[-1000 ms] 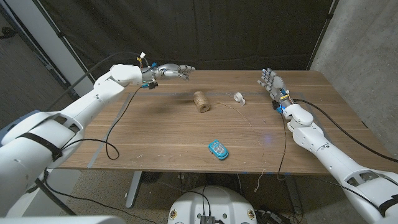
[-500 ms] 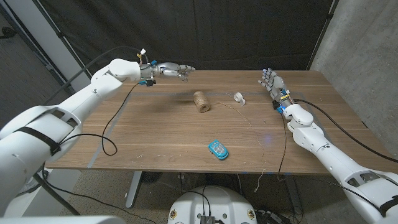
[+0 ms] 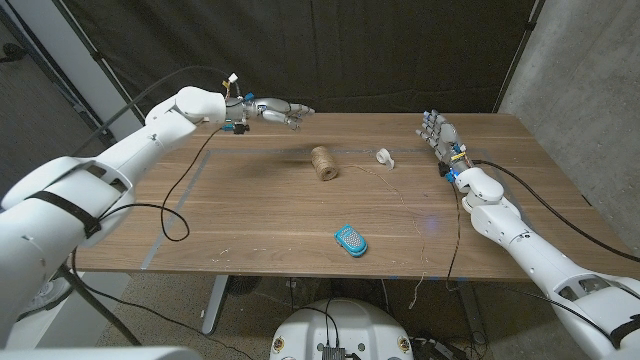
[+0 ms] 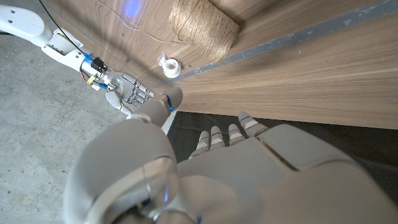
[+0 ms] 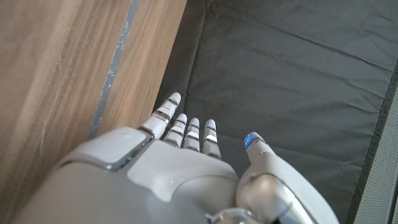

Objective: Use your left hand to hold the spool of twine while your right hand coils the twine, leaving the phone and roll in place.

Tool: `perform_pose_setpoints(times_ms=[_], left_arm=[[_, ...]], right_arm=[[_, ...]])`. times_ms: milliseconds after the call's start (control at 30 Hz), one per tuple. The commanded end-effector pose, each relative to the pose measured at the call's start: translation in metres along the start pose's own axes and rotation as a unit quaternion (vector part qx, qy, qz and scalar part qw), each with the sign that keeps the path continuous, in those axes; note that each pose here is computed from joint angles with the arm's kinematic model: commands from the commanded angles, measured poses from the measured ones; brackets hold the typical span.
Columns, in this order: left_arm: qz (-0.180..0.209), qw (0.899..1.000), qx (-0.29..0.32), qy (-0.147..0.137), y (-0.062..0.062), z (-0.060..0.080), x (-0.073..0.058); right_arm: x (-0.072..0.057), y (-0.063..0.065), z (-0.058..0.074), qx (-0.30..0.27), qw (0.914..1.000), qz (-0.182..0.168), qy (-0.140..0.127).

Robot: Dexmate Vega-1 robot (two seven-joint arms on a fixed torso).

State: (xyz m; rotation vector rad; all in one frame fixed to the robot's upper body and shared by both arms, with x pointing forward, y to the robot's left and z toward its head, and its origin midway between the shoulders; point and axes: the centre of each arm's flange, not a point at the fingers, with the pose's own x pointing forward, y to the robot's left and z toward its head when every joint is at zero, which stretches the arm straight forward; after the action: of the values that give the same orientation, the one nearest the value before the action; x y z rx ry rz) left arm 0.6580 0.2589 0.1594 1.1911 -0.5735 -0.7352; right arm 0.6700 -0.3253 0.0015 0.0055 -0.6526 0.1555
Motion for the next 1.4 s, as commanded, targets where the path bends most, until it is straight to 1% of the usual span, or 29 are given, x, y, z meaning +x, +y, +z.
perform_pose_setpoints(times_ms=[33,333,367,667,833,1067,1400], left_arm=[[-0.018,0.999,0.04,0.008,0.011,0.005,0.007],[-0.032,0.997,0.067,0.011,0.015,0.009,0.015],[-0.039,0.997,0.071,0.014,0.016,0.011,0.017],[-0.051,0.994,0.097,0.012,0.023,0.018,0.022],[-0.06,0.992,0.108,0.015,0.026,0.021,0.022],[-0.074,0.989,0.125,0.019,0.027,0.023,0.021],[-0.104,0.982,0.152,0.028,0.028,0.029,0.021]], right_arm=[[0.003,0.0,-0.001,0.002,1.0,-0.007,-0.001],[0.002,-0.001,-0.004,0.005,0.9999,-0.013,-0.002],[0.002,-0.001,-0.004,0.007,0.9998,-0.016,-0.003],[0.0,-0.002,-0.004,0.007,0.9997,-0.023,-0.004],[0.0,-0.001,-0.005,0.007,0.9996,-0.026,-0.004],[0.0,0.003,-0.006,0.006,0.9995,-0.03,-0.005],[-0.005,0.004,-0.006,0.005,0.9989,-0.046,-0.002]])
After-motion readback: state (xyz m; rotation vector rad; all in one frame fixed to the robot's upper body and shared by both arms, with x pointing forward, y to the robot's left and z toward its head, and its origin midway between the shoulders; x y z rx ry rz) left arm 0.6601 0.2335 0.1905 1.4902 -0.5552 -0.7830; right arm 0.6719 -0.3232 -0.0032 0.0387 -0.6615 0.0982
